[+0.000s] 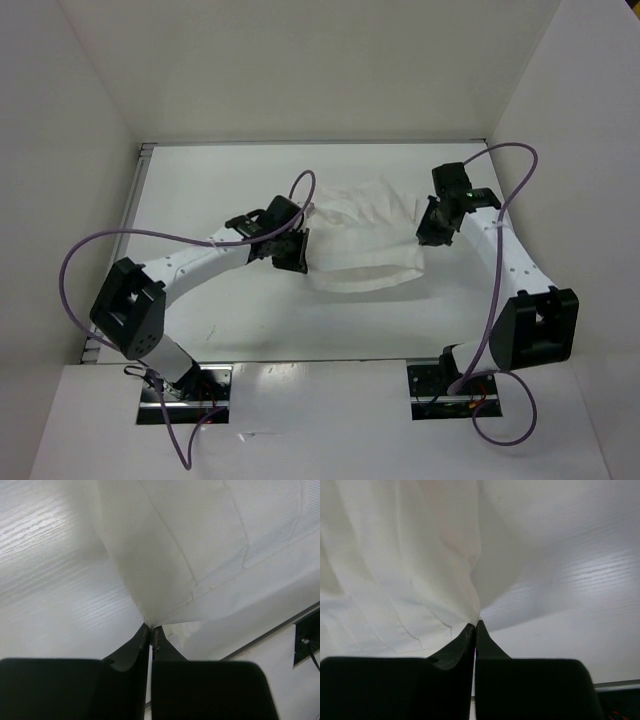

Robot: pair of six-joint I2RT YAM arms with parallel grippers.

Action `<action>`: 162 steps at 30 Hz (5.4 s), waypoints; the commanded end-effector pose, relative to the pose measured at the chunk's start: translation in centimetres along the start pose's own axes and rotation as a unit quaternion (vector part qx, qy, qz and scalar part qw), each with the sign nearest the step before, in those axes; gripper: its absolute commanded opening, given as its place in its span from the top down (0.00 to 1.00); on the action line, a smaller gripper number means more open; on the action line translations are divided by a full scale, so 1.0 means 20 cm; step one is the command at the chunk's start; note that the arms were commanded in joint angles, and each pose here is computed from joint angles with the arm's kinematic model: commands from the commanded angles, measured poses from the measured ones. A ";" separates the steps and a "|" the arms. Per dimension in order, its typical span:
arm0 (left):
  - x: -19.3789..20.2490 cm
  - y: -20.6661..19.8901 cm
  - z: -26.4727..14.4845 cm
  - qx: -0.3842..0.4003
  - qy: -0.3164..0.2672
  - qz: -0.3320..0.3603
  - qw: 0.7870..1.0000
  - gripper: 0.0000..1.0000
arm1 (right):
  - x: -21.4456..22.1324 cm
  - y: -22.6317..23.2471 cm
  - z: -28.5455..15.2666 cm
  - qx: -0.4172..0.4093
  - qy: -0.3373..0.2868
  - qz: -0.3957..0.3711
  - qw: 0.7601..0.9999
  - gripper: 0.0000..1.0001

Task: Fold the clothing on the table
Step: Flatten the skirt out

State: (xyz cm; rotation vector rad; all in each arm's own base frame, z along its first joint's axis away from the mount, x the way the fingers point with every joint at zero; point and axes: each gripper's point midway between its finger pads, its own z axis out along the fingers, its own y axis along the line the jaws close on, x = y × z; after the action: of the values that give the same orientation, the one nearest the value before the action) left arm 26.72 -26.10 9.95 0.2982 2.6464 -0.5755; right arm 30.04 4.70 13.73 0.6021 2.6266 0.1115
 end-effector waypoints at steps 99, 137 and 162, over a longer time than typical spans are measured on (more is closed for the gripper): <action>-0.94 0.13 0.60 -0.057 -0.084 0.222 0.970 1.00 | 0.08 0.14 0.11 -0.052 0.043 -0.045 0.997 0.31; -0.93 0.98 -0.04 0.006 -0.201 -0.217 0.955 1.00 | 0.09 0.26 0.33 -0.073 0.080 -0.039 0.993 0.32; -0.56 1.39 0.12 -0.126 -0.147 -0.329 0.924 1.00 | 0.00 0.92 0.83 -0.135 0.115 -0.173 0.969 0.48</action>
State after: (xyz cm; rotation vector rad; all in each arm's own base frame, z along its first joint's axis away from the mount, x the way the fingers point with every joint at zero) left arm 45.88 -4.75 2.55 -0.6903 2.4677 -0.4653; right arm 44.43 21.14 3.49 0.0576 2.7947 0.4717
